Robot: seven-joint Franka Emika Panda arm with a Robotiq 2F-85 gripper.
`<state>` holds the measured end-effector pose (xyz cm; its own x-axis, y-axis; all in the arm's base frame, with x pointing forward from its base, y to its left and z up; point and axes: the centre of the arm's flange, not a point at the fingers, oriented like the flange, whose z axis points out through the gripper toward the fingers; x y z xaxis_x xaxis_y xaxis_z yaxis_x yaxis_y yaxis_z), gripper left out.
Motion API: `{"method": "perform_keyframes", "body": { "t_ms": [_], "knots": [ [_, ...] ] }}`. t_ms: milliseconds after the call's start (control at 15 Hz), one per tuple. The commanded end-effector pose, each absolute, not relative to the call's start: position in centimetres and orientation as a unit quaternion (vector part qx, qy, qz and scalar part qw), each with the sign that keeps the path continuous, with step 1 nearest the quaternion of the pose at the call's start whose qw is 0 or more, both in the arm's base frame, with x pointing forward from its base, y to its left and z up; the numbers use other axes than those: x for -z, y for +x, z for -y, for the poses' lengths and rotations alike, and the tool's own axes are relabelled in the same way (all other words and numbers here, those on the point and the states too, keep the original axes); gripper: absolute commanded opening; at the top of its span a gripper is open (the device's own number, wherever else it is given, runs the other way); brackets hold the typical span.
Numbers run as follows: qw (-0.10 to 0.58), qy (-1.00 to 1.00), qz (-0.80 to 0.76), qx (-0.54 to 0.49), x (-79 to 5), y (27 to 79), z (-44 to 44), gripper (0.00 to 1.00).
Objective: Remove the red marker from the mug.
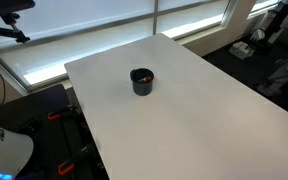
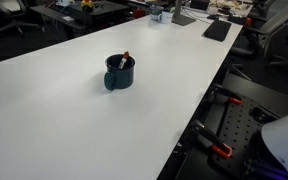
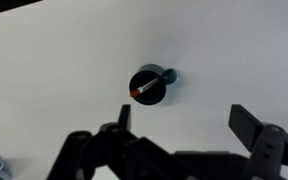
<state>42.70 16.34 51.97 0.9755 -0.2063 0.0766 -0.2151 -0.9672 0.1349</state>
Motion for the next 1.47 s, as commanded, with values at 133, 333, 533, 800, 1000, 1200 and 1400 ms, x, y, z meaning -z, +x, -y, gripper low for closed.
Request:
{"method": "perform_keyframes", "body": {
  "t_ms": [133,333,533,800,1000,1200,1400],
  "knots": [
    [0.071,0.991,0.106,-0.031,-52.0,42.7,-16.3,1.0],
    [0.071,0.991,0.106,-0.031,-52.0,42.7,-16.3,1.0],
    [0.071,0.991,0.106,-0.031,-52.0,42.7,-16.3,1.0],
    [0.087,0.993,0.082,-0.023,-53.3,44.8,-15.6,1.0],
    [0.091,0.995,0.045,0.005,-54.4,47.4,-14.0,1.0],
    [0.088,0.995,0.003,0.041,-54.3,50.5,-12.1,1.0],
    [0.089,0.994,-0.022,0.065,-53.1,53.8,-9.9,1.0]
  ]
}}
